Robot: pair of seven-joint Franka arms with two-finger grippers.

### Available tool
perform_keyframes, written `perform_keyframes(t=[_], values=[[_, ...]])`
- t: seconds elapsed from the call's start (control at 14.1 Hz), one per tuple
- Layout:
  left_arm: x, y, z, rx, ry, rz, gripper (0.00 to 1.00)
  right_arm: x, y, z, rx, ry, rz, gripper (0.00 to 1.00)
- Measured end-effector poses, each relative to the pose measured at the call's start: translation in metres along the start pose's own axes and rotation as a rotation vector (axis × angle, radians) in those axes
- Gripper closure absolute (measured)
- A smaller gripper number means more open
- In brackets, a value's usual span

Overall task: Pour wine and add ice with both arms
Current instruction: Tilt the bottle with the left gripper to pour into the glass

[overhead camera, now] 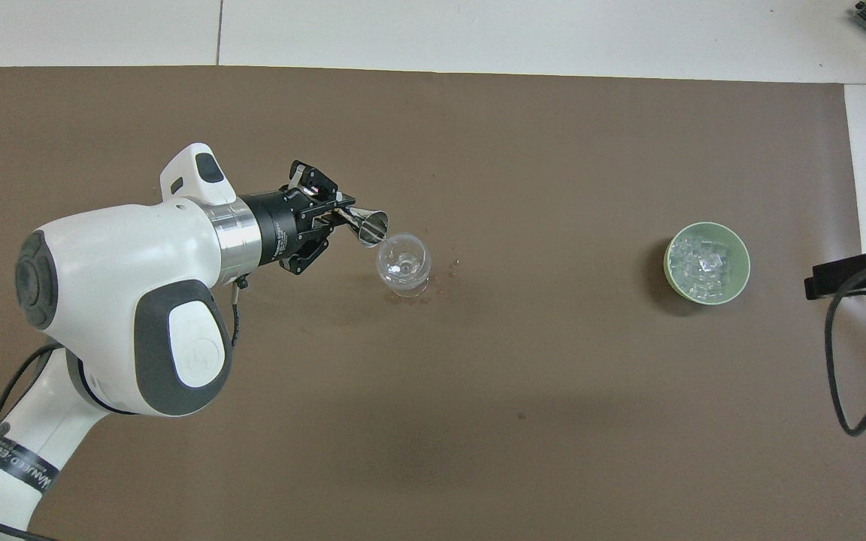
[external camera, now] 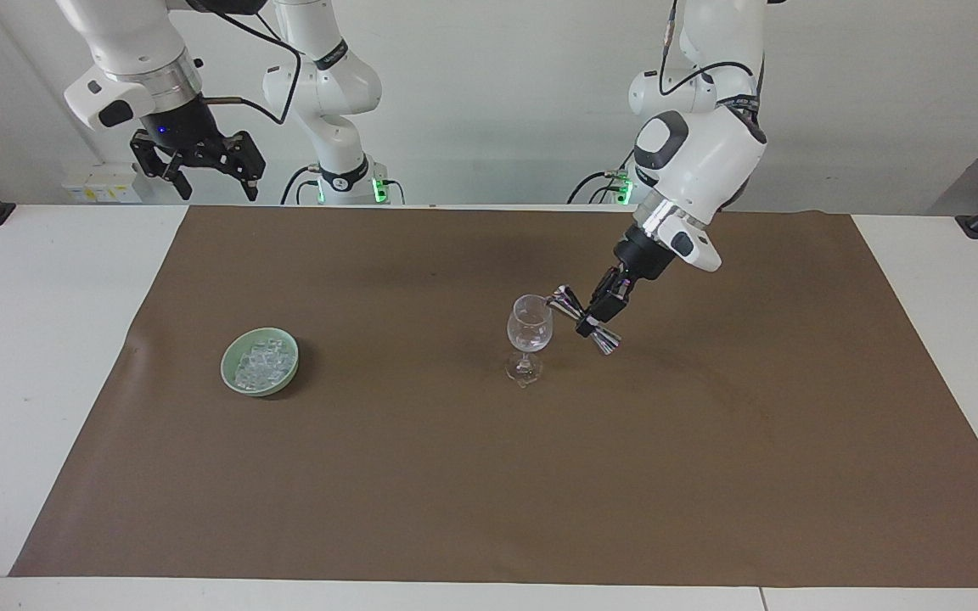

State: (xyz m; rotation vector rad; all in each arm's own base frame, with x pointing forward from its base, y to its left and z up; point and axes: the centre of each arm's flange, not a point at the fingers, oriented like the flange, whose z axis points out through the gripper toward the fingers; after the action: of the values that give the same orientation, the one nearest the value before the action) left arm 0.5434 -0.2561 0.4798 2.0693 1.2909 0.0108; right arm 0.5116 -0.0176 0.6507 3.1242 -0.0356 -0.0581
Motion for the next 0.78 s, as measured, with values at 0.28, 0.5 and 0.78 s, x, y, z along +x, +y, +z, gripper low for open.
perform_keyframes(t=[0.28,0.5,0.78], values=[[0.0011,-0.0007,0.0011,0.001,0.001,-0.002,0.78,0.0000,0.0000,0.0000,0.000,0.000,0.000,0.00],[0.0019,-0.0013,0.0015,-0.005,0.007,-0.002,0.78,0.0000,0.0000,0.0000,0.000,0.000,0.000,0.00],[-0.0047,-0.0026,0.0047,-0.015,0.017,0.018,0.78,0.0000,0.0000,0.0000,0.000,0.000,0.000,0.00]])
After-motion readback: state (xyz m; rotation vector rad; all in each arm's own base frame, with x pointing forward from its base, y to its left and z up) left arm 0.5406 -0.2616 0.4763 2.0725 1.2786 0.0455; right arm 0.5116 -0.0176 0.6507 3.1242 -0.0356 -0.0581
